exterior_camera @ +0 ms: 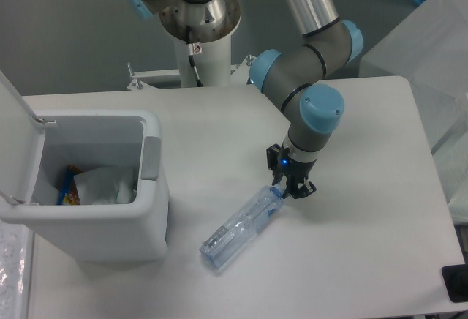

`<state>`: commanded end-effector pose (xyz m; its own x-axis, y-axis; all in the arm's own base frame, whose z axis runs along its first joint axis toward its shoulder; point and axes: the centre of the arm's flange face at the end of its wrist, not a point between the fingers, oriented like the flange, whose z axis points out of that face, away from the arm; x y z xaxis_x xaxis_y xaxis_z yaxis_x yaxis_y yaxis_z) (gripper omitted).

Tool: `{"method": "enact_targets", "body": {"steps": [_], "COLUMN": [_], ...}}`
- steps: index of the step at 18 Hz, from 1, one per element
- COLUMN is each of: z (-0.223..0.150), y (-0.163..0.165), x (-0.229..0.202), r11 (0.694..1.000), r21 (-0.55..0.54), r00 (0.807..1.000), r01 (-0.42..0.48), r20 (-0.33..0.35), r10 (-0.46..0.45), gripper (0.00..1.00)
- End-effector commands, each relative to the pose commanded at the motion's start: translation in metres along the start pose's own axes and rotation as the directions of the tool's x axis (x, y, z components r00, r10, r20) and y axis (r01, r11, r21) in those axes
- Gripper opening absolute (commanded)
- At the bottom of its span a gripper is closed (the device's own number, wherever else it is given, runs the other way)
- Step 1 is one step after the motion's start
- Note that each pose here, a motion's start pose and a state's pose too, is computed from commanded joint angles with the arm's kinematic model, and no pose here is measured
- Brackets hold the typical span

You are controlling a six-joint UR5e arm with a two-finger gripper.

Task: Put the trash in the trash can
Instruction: 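Lower the gripper onto the bottle cap end and close it, then lift the bottle by its cap and swing it over the bin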

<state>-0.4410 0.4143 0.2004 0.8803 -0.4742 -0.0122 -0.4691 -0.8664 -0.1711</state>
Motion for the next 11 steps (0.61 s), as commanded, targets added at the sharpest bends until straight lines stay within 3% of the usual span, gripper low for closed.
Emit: {"method": "enact_targets", "body": {"steps": [11], "z": [-0.022], "y": [0.007], "x": [-0.013], "r11": [1.000], "r21": [-0.003], "r00": [0.999], "r01": [0.009], "r20": [0.039], "r10": [-0.009], "gripper": [0.17]}}
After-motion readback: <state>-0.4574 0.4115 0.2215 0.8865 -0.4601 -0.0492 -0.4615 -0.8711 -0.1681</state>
